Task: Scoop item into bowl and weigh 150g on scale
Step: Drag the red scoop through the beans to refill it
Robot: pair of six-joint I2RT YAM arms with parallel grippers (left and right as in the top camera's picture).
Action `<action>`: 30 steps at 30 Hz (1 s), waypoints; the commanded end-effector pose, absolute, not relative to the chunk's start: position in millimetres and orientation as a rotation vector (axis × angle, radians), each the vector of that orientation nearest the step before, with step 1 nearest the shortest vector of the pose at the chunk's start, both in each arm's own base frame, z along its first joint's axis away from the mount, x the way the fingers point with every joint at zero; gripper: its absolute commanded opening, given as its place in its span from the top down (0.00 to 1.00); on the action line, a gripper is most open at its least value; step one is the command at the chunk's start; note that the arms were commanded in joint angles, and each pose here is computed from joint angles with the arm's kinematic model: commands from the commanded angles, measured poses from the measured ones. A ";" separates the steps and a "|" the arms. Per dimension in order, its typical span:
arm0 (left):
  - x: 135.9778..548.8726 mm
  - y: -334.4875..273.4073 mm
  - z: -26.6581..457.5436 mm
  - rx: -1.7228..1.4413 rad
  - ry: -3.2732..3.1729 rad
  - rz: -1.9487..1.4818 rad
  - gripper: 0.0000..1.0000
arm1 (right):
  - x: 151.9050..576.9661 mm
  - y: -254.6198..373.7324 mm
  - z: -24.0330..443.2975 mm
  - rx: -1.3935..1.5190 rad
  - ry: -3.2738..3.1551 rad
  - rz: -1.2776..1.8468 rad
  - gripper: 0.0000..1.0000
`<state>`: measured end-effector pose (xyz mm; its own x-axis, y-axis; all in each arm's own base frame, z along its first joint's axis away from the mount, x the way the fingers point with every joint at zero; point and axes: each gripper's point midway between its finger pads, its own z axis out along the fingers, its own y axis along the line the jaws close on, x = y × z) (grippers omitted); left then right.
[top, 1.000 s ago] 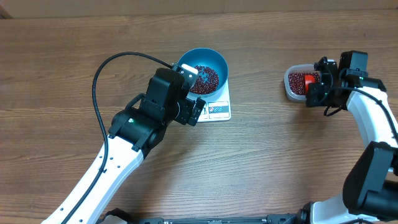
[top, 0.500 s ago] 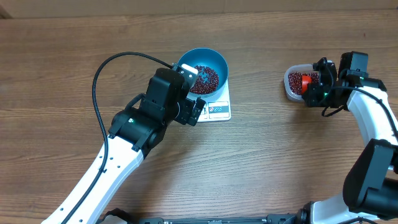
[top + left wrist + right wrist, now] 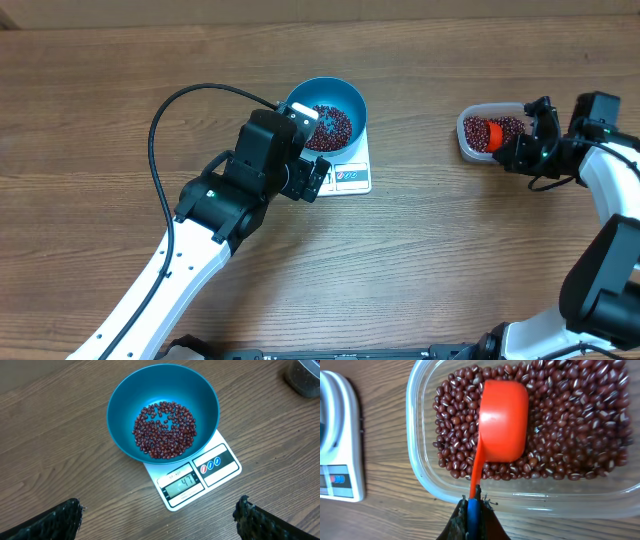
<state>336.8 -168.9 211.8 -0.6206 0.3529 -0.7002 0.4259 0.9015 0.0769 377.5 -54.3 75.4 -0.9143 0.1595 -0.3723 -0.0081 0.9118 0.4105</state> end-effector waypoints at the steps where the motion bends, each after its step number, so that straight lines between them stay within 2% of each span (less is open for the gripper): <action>1: 335.1 -168.8 219.5 0.559 2.276 -0.135 0.01 | 378.4 -41.3 71.5 0.125 2.645 0.735 0.96; 30: 335.1 -168.8 219.5 0.559 2.276 -0.135 0.01 | 384.2 -39.6 86.1 0.132 2.541 0.863 0.96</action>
<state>336.8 -168.9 211.8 -0.6206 0.3529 -0.7002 0.4259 0.9015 0.0769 379.6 -46.6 77.2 -0.9067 0.2035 -0.3693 -0.0228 0.8509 0.5248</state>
